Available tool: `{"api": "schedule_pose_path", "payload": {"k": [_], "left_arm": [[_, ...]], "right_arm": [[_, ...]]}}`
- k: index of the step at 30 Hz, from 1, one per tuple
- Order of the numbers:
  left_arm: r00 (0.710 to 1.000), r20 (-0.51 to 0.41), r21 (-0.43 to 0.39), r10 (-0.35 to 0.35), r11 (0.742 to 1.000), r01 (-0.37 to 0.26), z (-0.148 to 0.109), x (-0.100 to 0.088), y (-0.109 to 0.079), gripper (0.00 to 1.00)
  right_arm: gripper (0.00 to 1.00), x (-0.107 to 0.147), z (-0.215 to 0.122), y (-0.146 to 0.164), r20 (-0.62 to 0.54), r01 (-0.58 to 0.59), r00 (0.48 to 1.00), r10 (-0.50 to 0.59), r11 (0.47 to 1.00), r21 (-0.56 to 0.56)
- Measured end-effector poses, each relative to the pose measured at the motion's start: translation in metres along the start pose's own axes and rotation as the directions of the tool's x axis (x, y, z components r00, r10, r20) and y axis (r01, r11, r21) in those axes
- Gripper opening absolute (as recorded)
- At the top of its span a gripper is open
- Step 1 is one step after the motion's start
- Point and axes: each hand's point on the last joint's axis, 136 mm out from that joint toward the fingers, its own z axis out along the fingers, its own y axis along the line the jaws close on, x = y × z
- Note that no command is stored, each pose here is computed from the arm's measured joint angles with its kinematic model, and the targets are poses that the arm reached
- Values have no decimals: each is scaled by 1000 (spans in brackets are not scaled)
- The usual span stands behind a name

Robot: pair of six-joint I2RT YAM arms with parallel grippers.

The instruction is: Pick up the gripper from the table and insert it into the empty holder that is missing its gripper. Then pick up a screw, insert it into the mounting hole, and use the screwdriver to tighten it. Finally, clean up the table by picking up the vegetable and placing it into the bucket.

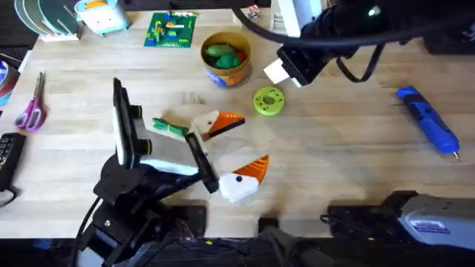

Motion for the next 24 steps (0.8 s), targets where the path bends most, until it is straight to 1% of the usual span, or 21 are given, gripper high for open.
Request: {"api": "schedule_pose_path", "payload": {"k": [4,7,10,14,19,21,24], "left_arm": [[1000,0,0,0,1000,0,0,0,0,993],[1000,0,0,10,1000,-10,0,0,0,993],[1000,0,0,31,1000,-31,0,0,0,992],[999,-1,0,49,999,-49,0,0,0,993],[998,0,0,57,998,-57,0,0,0,992],[998,0,0,60,998,-60,0,0,0,992],[998,0,0,60,998,-60,0,0,0,993]], "right_arm": [[7,-26,-28,30,67,78,995,-76,996,-31],[7,-35,-37,59,99,126,988,-119,989,-71],[7,-33,-38,84,93,137,988,-126,984,-113],[7,-31,-36,110,83,139,988,-128,978,-153],[7,-25,-22,142,46,175,984,-170,964,-200],[7,-23,-15,152,31,183,983,-181,960,-213],[7,-24,-6,157,17,178,984,-179,960,-218]]}}
